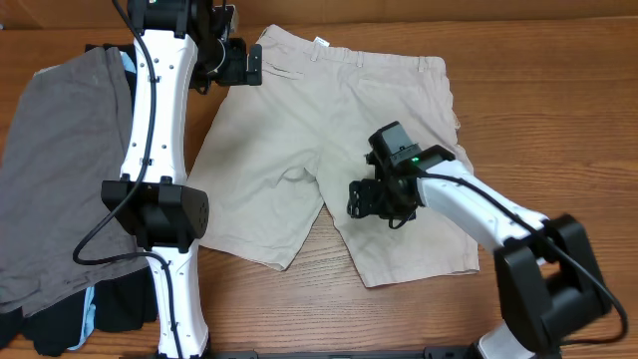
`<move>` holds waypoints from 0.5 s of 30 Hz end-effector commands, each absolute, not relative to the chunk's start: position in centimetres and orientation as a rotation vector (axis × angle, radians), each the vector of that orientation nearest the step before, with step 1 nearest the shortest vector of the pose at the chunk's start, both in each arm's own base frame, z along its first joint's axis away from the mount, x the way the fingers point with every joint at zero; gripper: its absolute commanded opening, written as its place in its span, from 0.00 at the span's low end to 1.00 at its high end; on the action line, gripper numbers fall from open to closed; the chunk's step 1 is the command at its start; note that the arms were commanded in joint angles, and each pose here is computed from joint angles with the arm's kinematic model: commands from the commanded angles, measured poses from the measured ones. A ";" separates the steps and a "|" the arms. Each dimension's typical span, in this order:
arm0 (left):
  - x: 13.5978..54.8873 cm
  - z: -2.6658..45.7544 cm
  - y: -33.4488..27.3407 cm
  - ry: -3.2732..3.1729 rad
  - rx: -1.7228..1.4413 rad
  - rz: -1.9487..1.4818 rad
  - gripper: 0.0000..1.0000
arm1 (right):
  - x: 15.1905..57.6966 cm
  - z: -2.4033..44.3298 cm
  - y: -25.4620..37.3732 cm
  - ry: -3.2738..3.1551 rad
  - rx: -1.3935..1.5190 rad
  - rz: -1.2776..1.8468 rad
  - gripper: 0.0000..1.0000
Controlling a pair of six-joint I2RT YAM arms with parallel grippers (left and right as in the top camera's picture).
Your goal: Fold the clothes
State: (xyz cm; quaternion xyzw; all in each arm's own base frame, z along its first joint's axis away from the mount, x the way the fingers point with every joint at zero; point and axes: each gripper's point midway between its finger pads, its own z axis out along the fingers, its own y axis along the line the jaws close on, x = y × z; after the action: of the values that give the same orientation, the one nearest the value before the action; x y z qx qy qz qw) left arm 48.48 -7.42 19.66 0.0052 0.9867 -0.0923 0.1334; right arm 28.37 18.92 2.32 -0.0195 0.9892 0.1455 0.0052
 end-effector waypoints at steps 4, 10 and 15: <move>48.4 20.9 -8.1 2.827 0.053 -0.293 1.00 | 27.9 1.1 17.3 3.136 0.050 0.320 0.82; 48.4 20.9 -8.6 2.825 0.098 -0.292 1.00 | 26.3 -0.7 14.7 3.188 0.242 0.232 0.82; 48.3 21.0 -8.8 2.823 0.118 -0.292 1.00 | 24.9 -2.6 11.0 3.224 0.440 0.180 0.82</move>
State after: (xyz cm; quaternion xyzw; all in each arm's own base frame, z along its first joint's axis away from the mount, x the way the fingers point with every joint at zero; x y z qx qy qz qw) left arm 48.35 -8.10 19.67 0.0188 0.9865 -0.0937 0.1329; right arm 27.38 15.46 0.54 0.0724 0.9905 0.1158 -0.0145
